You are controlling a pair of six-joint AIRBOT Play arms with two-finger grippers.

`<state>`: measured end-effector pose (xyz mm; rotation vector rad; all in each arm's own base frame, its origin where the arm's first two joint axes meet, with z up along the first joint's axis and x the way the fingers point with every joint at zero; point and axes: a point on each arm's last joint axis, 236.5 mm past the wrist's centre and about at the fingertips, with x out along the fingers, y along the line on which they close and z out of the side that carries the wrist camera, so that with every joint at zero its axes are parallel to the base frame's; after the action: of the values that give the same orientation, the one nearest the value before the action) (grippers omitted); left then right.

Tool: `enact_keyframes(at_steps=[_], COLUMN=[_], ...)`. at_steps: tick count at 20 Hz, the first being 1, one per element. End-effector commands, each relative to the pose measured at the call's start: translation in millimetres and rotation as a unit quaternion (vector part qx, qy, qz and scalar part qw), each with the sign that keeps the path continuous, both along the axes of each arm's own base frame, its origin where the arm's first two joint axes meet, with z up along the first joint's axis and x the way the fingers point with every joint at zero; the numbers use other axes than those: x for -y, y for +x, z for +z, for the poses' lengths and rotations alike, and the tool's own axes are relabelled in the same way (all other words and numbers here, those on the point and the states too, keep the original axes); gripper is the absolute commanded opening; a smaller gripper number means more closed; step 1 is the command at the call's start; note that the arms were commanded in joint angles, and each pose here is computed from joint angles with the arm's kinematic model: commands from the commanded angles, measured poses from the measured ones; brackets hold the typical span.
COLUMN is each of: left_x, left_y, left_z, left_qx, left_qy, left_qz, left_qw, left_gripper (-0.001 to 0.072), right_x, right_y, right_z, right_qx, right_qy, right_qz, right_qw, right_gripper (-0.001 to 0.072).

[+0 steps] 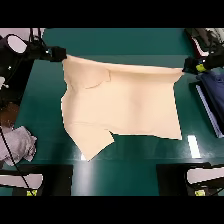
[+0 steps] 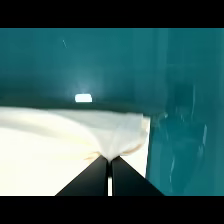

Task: Fold the shirts.

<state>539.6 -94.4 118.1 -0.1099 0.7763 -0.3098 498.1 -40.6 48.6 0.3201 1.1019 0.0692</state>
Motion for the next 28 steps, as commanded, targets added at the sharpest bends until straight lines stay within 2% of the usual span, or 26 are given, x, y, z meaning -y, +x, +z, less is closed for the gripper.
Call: enact_keyframes(at_steps=[1,3,6,12,13,14,15,18,20,22,25,28], left_x=[-25.7,-33.4,-35.7,-29.7,-29.7,-29.7,-29.9,-45.6,-51.8,-42.3,-17.8,-13.5], left_y=[-39.4,-69.5,-107.3,-122.7,-122.8,-122.8,-124.5,-144.4,-155.7,-180.0,-230.1,-289.3], left_z=[-46.7,-74.0,-109.1,-127.3,-127.3,-127.3,-127.6,-124.2,-104.6,-88.3,-91.6,-124.1], left_qx=[-0.107,-0.177,-0.257,-0.290,-0.291,-0.293,-0.299,-0.330,-0.316,-0.301,-0.285,-0.305], left_qy=[0.089,0.111,0.115,0.093,0.092,0.090,0.086,0.117,0.129,0.100,0.023,-0.034], left_qz=[-0.024,-0.037,-0.052,-0.043,-0.042,-0.036,-0.028,-0.023,-0.019,-0.010,0.009,0.079], left_qw=[0.990,0.977,0.958,0.951,0.951,0.951,0.950,0.936,0.940,0.948,0.958,0.948], left_gripper=[0.0026,0.0026,0.0026,0.0028,0.0078,0.0353,0.0525,0.0528,0.0528,0.0527,0.0528,0.0528], right_x=[2.3,-4.3,-23.4,-53.8,-55.4,-57.0,-62.3,-61.8,-59.7,-57.3,-50.1,-46.7], right_y=[-31.9,-43.7,-66.0,-84.1,-84.6,-84.2,-85.3,-97.1,-103.8,-104.4,-99.9,-99.8], right_z=[-31.3,-39.0,-60.1,-85.3,-85.7,-85.0,-83.1,-72.4,-53.4,-26.8,7.1,24.8], right_qx=[-0.089,-0.113,-0.155,-0.185,-0.186,-0.185,-0.186,-0.200,-0.192,-0.162,-0.108,-0.081], right_qy=[-0.045,-0.064,-0.056,-0.046,-0.046,-0.042,-0.031,-0.005,0.014,0.039,0.052,0.043], right_qz=[0.036,0.054,0.075,0.104,0.106,0.106,0.107,0.103,0.098,0.089,0.068,0.064], right_qw=[0.994,0.990,0.984,0.976,0.976,0.976,0.976,0.974,0.976,0.982,0.990,0.994], right_gripper=[0.0012,0.0012,0.0013,0.0018,0.0044,0.0203,0.0339,0.0358,0.0358,0.0358,0.0358,0.0358])
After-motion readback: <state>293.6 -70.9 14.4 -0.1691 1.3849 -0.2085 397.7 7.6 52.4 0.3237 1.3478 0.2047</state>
